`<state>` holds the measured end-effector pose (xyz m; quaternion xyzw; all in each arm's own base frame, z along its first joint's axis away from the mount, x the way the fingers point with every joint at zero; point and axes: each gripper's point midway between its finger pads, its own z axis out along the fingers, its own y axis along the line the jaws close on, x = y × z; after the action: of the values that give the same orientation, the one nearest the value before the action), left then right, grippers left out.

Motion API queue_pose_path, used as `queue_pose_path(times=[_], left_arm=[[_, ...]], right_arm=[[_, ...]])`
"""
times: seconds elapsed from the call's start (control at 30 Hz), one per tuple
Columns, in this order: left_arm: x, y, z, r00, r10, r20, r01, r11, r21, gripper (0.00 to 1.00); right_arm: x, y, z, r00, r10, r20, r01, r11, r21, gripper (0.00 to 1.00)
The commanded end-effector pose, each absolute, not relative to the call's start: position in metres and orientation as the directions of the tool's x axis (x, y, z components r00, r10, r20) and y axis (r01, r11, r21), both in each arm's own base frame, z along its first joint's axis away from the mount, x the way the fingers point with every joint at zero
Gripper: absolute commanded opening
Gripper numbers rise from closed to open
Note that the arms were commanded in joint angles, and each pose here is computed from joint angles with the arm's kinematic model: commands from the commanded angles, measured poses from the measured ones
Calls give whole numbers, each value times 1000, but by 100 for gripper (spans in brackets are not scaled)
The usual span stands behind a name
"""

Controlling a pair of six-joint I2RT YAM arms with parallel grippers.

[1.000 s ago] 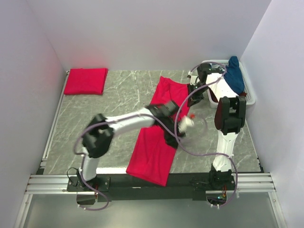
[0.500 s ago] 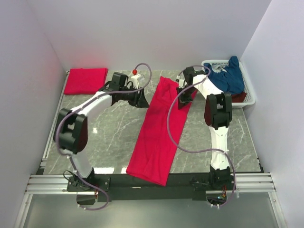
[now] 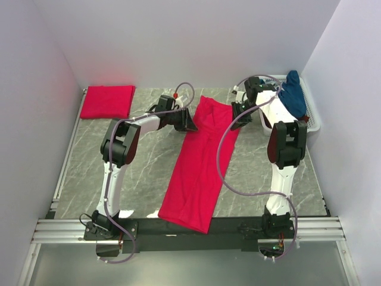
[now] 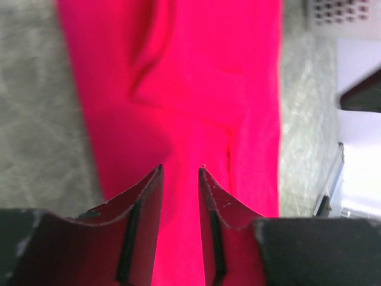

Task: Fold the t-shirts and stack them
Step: Fold the tshirt

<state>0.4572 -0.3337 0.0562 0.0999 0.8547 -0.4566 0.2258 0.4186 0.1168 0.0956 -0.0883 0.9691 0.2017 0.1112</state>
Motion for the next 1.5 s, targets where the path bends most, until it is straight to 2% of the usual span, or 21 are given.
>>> queue_pose_path(times=[0.0, 0.27, 0.47, 0.6, 0.7, 0.73, 0.87, 0.93, 1.07, 1.13, 1.27, 1.37, 1.47], left_arm=[[479, -333, 62, -865, -112, -489, 333, 599, -728, 35], [480, -263, 24, -882, -254, -397, 88, 738, -669, 28], [483, -196, 28, -822, -379, -425, -48, 789, -612, 24], [478, -151, 29, -777, -487, -399, -166, 769, -617, 23], [471, -133, 29, -763, -550, -340, -229, 722, -653, 23], [468, -134, 32, -771, -539, -338, -213, 719, -661, 24], [468, -150, 95, -726, -480, -493, 48, 680, -732, 30], [465, -161, 109, -734, -433, -524, 134, 664, -736, 33], [460, -206, 122, -787, -340, -514, 253, 583, -772, 35], [458, -225, 117, -809, -322, -491, 258, 557, -789, 35], [457, -277, 106, -846, -254, -469, 288, 522, -803, 34], [466, -302, 94, -859, -252, -445, 275, 507, -817, 33], [478, -307, 69, -882, -285, -375, 187, 518, -835, 30]], right_arm=[[413, 112, 112, -953, -124, -275, -226, 897, 379, 9], [421, 112, 107, -959, -103, -263, -205, 894, 397, 8], [429, 117, 107, -959, -103, -264, -210, 885, 415, 8], [430, 120, 107, -956, -115, -271, -226, 877, 425, 8], [432, 126, 107, -952, -130, -277, -248, 858, 449, 8], [433, 127, 108, -950, -131, -284, -253, 855, 453, 8], [444, 145, 109, -938, -131, -321, -282, 827, 486, 8], [454, 156, 110, -929, -119, -352, -294, 814, 501, 9], [468, 178, 101, -936, -86, -341, -277, 778, 564, 10], [471, 184, 93, -951, -60, -304, -239, 766, 597, 10], [471, 183, 88, -954, -40, -296, -220, 767, 603, 10], [469, 180, 88, -953, -33, -303, -215, 777, 592, 11], [467, 175, 87, -957, -15, -291, -187, 798, 574, 13]])
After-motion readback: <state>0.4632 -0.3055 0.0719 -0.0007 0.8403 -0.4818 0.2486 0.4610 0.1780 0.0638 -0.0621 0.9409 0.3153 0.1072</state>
